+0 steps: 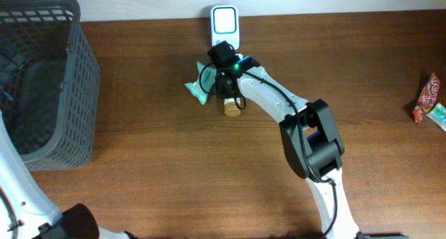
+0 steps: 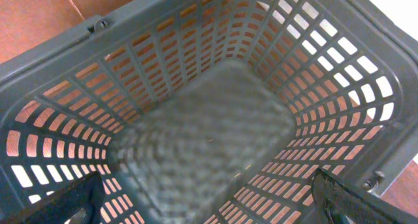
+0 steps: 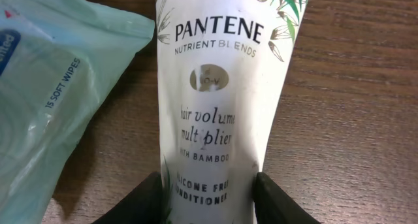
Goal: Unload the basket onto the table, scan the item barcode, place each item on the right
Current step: 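Carry the Pantene tube right and set it at the table edge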
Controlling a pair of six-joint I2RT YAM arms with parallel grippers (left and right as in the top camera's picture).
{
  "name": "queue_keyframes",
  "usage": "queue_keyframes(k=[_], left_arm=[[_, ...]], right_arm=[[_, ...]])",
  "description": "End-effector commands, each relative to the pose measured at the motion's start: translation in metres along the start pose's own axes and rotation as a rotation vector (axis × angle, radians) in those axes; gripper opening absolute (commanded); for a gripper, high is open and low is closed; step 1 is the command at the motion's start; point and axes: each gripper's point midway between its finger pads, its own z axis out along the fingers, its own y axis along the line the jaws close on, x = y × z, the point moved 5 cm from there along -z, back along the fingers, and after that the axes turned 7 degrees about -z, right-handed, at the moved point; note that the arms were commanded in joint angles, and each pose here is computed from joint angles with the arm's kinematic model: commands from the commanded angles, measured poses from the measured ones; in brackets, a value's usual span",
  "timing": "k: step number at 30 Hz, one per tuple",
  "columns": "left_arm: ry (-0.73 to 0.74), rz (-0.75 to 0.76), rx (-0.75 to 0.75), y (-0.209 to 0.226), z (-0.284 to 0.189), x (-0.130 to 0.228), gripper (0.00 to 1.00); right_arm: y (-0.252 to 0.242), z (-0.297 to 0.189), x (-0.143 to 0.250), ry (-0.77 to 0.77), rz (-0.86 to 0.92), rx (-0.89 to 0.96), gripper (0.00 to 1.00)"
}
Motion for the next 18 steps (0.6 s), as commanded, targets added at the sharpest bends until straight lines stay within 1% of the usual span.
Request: queue_keyframes(k=[1, 3, 4, 6, 10, 12, 14, 15, 16, 18], left_arm=[[-0.01, 0.011, -0.01, 0.002, -0.001, -0.002, 0.99], [-0.01, 0.011, -0.01, 0.002, -0.001, -0.002, 0.99], [-0.01, 0.011, -0.01, 0.002, -0.001, -0.002, 0.99], [-0.01, 0.011, -0.01, 0.002, -0.001, -0.002, 0.99], [-0.01, 0.011, -0.01, 0.002, -0.001, -0.002, 0.99], [-0.01, 0.011, -0.01, 0.002, -0.001, -0.002, 0.99], [-0.01, 0.011, -0.01, 0.002, -0.001, -0.002, 0.99], [-0.01, 0.011, -0.01, 0.002, -0.001, -0.002, 0.99], [-0.01, 0.011, -0.01, 0.002, -0.001, -0.002, 0.99], [-0.01, 0.011, -0.01, 0.002, -0.001, -0.002, 0.99]], right_arm=[[-0.003, 0.011, 0.011, 0.034, -0.004, 0.021, 0.22], [-0.002, 0.007, 0.004, 0.01, 0.0, 0.013, 0.05], [-0.001, 0.001, -0.003, -0.009, 0.005, 0.007, 0.04], [-0.006, -0.027, -0.029, -0.07, 0.029, -0.007, 0.04], [-0.035, -0.121, -0.079, -0.172, 0.096, -0.031, 0.04], [-0.042, -0.159, -0.093, -0.197, 0.123, -0.142, 0.04], [-0.042, -0.181, -0.103, -0.214, 0.137, -0.312, 0.04], [-0.043, -0.184, -0.107, -0.226, 0.139, -0.365, 0.04], [-0.047, -0.186, -0.114, -0.252, 0.145, -0.397, 0.04], [-0.058, -0.176, -0.132, -0.333, 0.159, -0.352, 0.04]])
